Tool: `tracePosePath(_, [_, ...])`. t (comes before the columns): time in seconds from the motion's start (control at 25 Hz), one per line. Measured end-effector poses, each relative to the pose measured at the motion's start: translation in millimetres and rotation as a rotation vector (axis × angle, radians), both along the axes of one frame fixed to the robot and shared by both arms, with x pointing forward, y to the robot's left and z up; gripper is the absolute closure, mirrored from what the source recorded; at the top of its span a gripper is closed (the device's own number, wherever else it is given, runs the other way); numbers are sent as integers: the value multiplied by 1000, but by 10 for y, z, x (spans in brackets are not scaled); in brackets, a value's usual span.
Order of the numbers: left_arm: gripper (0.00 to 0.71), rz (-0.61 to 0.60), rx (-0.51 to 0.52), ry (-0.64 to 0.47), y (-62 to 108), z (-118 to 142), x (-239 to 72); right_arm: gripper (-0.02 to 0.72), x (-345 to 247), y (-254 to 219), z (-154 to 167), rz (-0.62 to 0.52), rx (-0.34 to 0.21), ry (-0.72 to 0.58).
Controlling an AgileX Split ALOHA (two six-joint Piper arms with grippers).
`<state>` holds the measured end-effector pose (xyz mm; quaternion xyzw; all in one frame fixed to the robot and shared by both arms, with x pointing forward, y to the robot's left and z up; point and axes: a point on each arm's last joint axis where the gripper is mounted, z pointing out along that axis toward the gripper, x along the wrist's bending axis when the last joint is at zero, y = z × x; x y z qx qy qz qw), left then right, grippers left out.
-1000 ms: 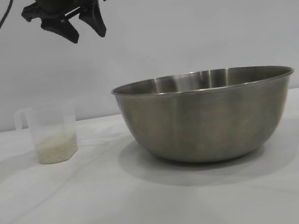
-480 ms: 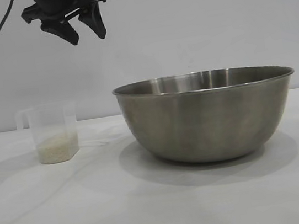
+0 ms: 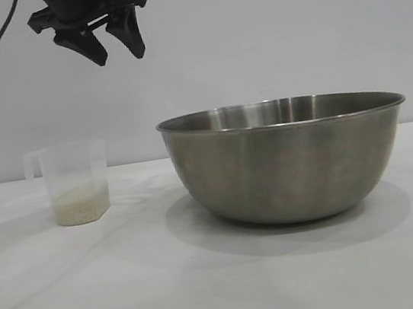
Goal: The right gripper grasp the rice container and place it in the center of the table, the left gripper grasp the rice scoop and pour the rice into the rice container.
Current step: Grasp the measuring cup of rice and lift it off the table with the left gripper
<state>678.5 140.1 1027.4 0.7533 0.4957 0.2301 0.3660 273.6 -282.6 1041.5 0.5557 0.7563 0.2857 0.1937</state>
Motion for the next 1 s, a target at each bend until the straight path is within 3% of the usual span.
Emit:
tracePosePath(0.36, [258,24,11,-56,244,180,-408,316,-183,-28,14,-12,42,-125])
tracePosePath(0.72, [258,76,1,-167,573,-102,-1238,316,-336,-55,26,-14,65,-230])
tracePosePath(1.0, [258,120,4,-270,821,-517,-1822,316,-381,-63,25,-16,73,-257])
